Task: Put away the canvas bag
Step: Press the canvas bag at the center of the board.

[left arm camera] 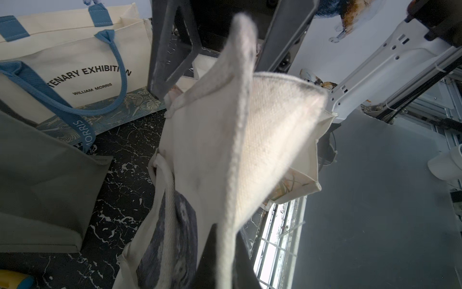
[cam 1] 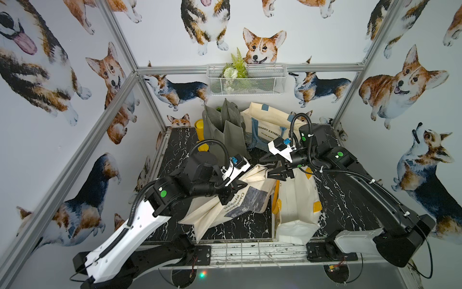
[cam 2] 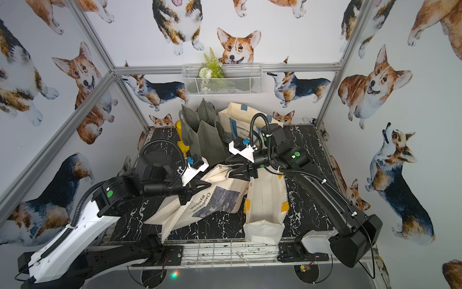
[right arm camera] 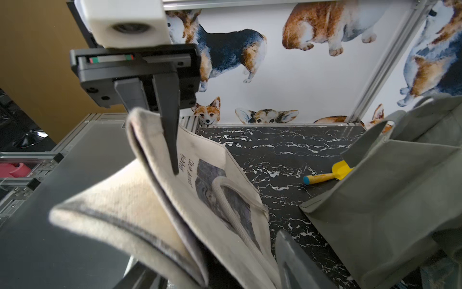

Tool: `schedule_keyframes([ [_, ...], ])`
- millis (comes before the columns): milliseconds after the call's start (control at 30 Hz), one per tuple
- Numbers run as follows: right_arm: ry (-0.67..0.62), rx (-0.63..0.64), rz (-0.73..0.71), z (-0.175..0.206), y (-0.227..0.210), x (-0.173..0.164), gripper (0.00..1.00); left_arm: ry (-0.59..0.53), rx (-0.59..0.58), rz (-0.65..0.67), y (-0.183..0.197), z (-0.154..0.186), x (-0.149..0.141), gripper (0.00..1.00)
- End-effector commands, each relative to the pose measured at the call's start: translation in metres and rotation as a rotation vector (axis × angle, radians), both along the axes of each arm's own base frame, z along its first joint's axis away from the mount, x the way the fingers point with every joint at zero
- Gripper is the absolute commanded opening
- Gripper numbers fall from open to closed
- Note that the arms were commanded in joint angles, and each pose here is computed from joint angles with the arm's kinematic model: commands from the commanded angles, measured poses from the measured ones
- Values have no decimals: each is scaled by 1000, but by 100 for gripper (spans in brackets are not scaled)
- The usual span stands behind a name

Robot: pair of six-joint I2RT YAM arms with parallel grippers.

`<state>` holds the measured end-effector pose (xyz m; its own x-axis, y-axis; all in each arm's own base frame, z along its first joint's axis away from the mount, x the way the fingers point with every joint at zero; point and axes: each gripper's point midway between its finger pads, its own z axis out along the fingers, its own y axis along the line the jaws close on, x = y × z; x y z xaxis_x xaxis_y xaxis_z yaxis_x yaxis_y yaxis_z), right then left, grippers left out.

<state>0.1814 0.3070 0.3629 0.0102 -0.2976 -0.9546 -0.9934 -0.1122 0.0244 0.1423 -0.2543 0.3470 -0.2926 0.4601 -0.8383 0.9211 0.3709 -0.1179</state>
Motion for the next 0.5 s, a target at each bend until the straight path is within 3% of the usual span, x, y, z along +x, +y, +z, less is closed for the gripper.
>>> schedule_keyframes([
  [0, 16, 65, 75, 6, 2, -13, 53, 19, -35, -104, -14, 9, -10, 0],
  [167, 71, 102, 51, 10, 5, -10, 25, 21, -16, -106, -18, 10, -6, 3],
  [200, 82, 116, 50, 12, 6, -9, 15, 17, -16, -103, -17, 10, -5, 11],
  [233, 104, 130, 43, 14, 7, -6, 0, 8, -16, -92, -17, 11, -3, 28],
  [367, 152, 157, 4, 17, 10, 1, 0, -37, -12, -4, -7, 9, 8, 68],
  [467, 190, 155, -6, 20, 8, 4, 0, -77, -30, 67, 7, 12, 11, 80],
])
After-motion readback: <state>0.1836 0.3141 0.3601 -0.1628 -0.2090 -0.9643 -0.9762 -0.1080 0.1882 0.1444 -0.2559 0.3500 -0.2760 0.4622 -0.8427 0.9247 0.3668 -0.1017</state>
